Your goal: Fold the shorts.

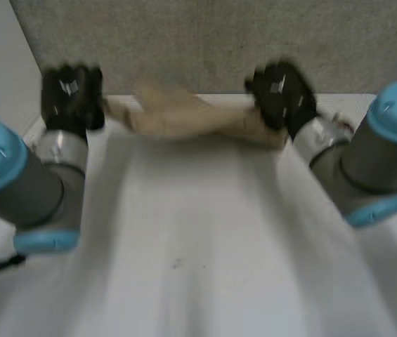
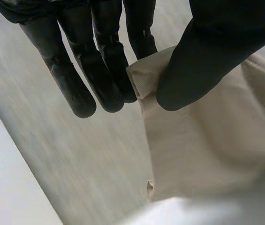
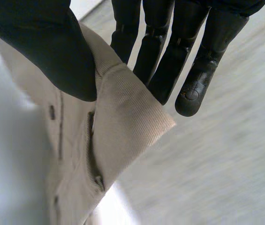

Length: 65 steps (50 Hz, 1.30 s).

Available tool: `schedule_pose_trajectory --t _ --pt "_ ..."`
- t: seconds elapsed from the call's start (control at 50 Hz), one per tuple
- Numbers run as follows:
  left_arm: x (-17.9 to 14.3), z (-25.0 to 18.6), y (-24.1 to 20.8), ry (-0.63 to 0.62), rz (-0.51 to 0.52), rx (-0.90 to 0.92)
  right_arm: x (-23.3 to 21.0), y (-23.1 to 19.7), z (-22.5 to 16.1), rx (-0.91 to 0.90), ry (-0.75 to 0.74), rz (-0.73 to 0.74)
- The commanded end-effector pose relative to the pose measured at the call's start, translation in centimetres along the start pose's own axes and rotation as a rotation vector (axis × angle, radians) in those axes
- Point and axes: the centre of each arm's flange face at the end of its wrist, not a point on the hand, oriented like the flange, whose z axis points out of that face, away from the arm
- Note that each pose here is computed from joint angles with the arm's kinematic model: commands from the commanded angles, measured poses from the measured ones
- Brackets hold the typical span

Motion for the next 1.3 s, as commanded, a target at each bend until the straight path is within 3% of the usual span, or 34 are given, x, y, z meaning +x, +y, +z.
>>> schedule_pose_trajectory --t 0.02,0.2,0.4,0.46,0.56,0.64,0.76,0.98,1.16,1.3 --pt "1.0 -4.6 6.0 0.089 0.064 -0.269 -5.1 5.4 -4.4 -0.296 -0.225 0.057" --pt "0.6 -10.1 8.1 0.221 0.176 -0.636 -4.6 5.8 -7.9 -0.513 -0.312 0.093" --pt "-0.9 -14.3 5.9 0.289 0.215 -0.815 -3.3 4.9 -11.6 -0.725 -0.327 0.115" --pt "-0.7 -16.6 5.1 0.364 0.229 -0.875 -3.3 4.3 -13.0 -0.785 -0.368 0.094" --pt "-0.1 -21.1 3.4 0.565 0.251 -1.009 -3.9 3.1 -18.2 -0.952 -0.598 0.005" --pt "-0.2 -22.5 1.4 0.669 0.234 -1.016 -3.4 1.7 -19.6 -0.951 -0.656 -0.027" --pt "-0.5 -18.6 0.0 0.6 0.237 -0.845 -2.2 1.0 -18.4 -0.88 -0.598 -0.004" --pt "2.3 -4.7 -0.3 0.389 0.223 -0.392 1.8 2.7 -10.1 -0.675 -0.233 0.136" --pt "7.8 3.8 3.0 0.257 0.208 -0.148 4.6 7.1 -3.7 -0.539 0.065 0.012" --pt "11.0 7.4 6.9 0.157 0.306 -0.029 5.0 9.9 -0.3 -0.395 0.182 -0.058"
